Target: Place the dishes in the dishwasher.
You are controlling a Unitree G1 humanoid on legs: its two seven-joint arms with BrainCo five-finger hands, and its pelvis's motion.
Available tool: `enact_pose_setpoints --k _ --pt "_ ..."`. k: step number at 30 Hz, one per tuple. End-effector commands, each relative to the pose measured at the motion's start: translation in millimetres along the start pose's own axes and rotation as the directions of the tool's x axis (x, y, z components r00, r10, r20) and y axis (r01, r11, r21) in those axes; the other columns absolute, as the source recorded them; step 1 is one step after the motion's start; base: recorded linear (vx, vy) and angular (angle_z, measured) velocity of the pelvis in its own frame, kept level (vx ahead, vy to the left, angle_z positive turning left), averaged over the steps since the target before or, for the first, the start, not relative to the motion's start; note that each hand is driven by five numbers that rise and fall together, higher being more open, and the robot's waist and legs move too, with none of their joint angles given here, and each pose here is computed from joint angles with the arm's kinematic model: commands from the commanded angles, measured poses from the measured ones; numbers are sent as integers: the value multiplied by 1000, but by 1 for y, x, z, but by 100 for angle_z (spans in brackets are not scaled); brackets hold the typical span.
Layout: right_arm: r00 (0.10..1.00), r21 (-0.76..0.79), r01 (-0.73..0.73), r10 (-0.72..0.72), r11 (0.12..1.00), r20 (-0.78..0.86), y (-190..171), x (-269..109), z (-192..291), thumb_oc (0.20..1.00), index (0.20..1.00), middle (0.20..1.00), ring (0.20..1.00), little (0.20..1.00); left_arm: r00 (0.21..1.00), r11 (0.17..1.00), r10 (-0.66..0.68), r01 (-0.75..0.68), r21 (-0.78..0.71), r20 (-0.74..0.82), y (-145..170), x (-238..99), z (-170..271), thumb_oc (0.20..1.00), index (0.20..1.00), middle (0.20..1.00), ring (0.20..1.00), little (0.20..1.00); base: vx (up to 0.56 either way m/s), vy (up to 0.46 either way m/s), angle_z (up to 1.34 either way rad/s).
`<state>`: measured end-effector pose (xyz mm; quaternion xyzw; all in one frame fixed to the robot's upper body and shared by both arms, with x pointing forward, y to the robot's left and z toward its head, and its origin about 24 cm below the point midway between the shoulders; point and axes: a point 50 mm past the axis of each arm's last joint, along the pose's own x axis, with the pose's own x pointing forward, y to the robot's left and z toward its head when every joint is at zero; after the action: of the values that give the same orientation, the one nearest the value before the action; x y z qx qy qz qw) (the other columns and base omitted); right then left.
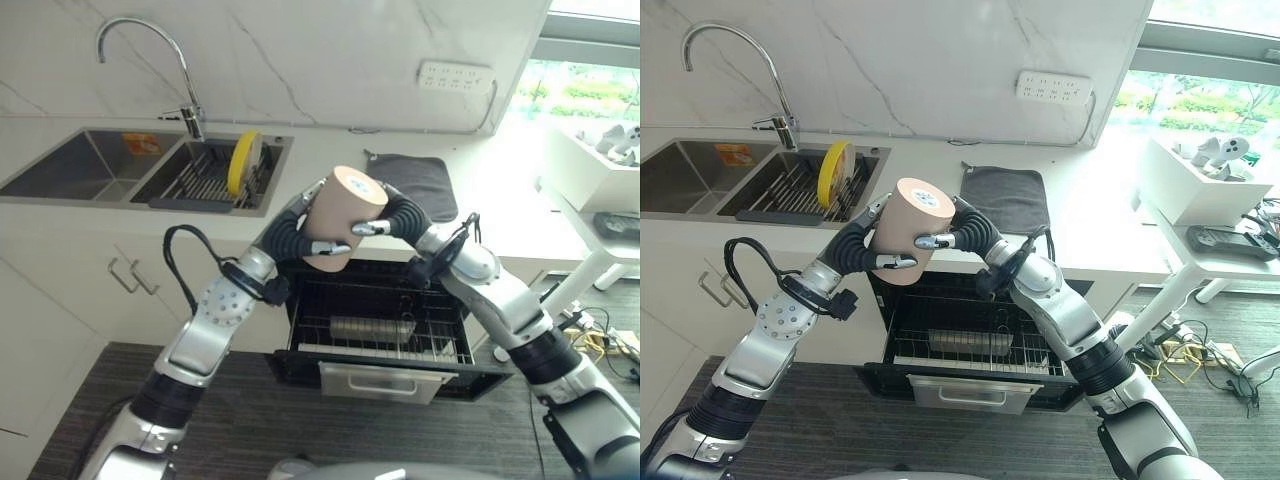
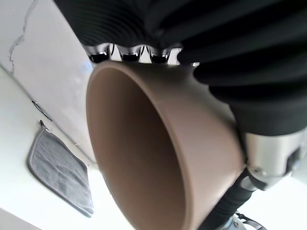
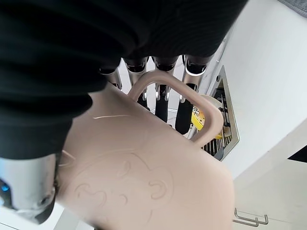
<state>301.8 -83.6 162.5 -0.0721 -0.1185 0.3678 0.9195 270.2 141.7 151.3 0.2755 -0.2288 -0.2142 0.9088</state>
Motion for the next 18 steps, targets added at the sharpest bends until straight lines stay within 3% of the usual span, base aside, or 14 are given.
enact_pose_setpoints --k 1,2,10,18 --pt "941 -55 -120 131 991 311 25 23 68 216 216 216 216 216 986 990 -127 120 69 108 -17 17 18 200 200 200 200 200 0 0 0" --pt "942 -53 -120 131 991 309 25 23 69 1000 1000 1000 1000 1000 987 991 -125 119 61 103 -17 17 17 200 200 200 200 200 0 0 0" --pt "916 7 -105 94 994 390 30 24 78 1000 1000 1000 1000 1000 990 994 -102 104 -23 96 -23 18 15 200 200 200 200 200 -2 0 -2" --pt "911 59 -191 155 980 383 46 30 77 1000 1000 1000 1000 1000 988 997 -80 78 27 135 -23 20 20 200 200 200 200 200 0 0 0"
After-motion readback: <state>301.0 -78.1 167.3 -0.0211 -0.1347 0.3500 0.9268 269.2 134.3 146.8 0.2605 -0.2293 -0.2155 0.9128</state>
